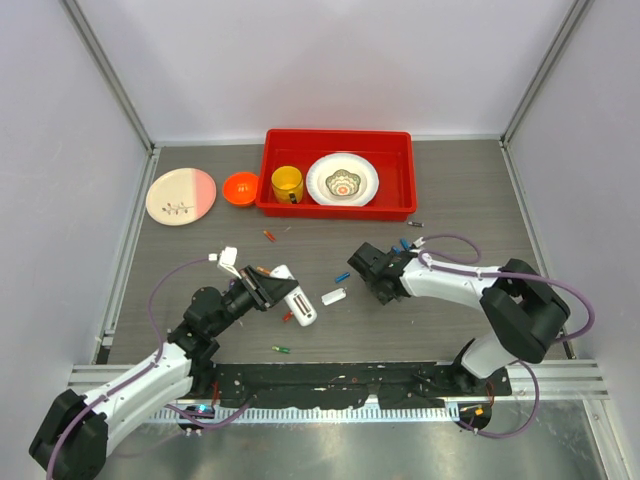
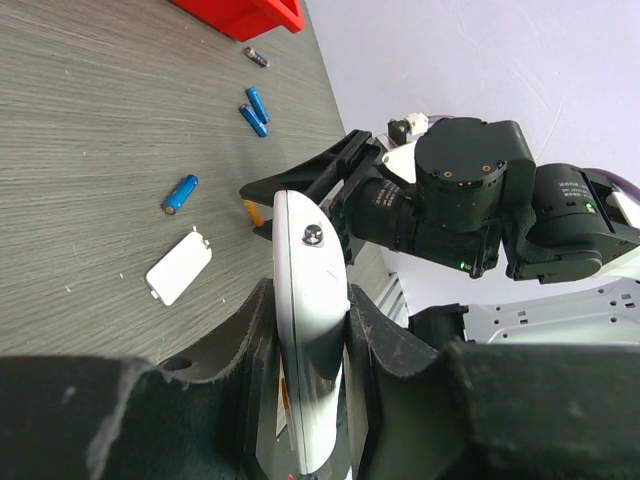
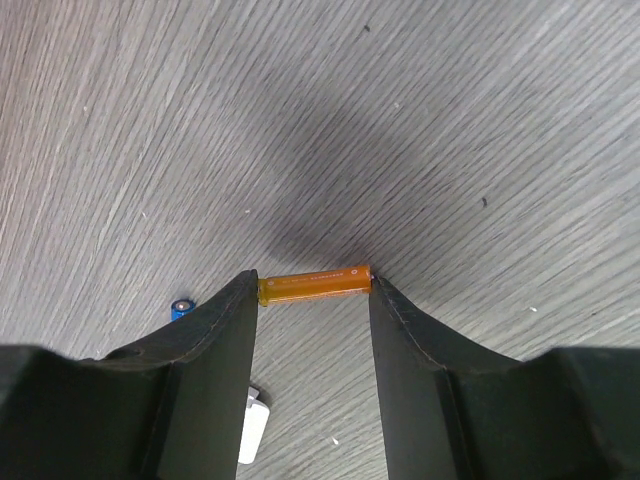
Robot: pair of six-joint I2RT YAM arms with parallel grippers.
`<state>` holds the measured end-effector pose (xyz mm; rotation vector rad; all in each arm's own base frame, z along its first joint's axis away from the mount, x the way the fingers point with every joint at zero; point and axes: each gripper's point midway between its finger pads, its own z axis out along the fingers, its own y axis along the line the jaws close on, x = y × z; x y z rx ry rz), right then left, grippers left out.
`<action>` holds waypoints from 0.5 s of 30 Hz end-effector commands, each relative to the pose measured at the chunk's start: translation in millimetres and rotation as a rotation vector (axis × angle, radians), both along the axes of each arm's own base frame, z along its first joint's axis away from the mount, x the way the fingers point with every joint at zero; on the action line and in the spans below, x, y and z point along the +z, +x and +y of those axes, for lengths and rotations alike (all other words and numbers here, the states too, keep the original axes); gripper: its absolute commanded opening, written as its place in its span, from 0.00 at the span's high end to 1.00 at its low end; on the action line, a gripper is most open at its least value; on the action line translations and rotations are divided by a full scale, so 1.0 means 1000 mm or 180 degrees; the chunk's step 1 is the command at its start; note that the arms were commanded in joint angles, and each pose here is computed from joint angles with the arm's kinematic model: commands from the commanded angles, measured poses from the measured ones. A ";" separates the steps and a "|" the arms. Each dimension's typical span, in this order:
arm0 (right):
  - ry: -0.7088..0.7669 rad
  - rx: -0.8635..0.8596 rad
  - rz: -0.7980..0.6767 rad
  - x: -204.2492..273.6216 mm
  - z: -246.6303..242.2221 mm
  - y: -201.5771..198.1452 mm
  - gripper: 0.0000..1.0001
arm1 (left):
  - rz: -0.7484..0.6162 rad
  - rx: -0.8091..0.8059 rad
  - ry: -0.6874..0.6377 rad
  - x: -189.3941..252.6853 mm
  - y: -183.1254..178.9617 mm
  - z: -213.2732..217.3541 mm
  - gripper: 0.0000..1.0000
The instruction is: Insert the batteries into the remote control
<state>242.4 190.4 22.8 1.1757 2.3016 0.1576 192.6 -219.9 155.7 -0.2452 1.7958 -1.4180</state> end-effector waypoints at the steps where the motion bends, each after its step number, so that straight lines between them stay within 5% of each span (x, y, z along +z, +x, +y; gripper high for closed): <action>1: -0.0338 -0.0333 0.0165 -0.008 -0.023 -0.009 0.96 | -0.0164 0.0046 -0.0059 0.009 0.001 0.002 1.00; 6: -0.0424 -0.0219 0.0316 -0.016 -0.020 -0.012 0.73 | -0.0168 0.0051 -0.0056 0.009 0.001 0.003 1.00; 15: -0.0322 0.0102 0.0530 -0.026 0.004 -0.012 0.55 | -0.0118 0.0065 -0.0044 0.006 0.001 0.003 1.00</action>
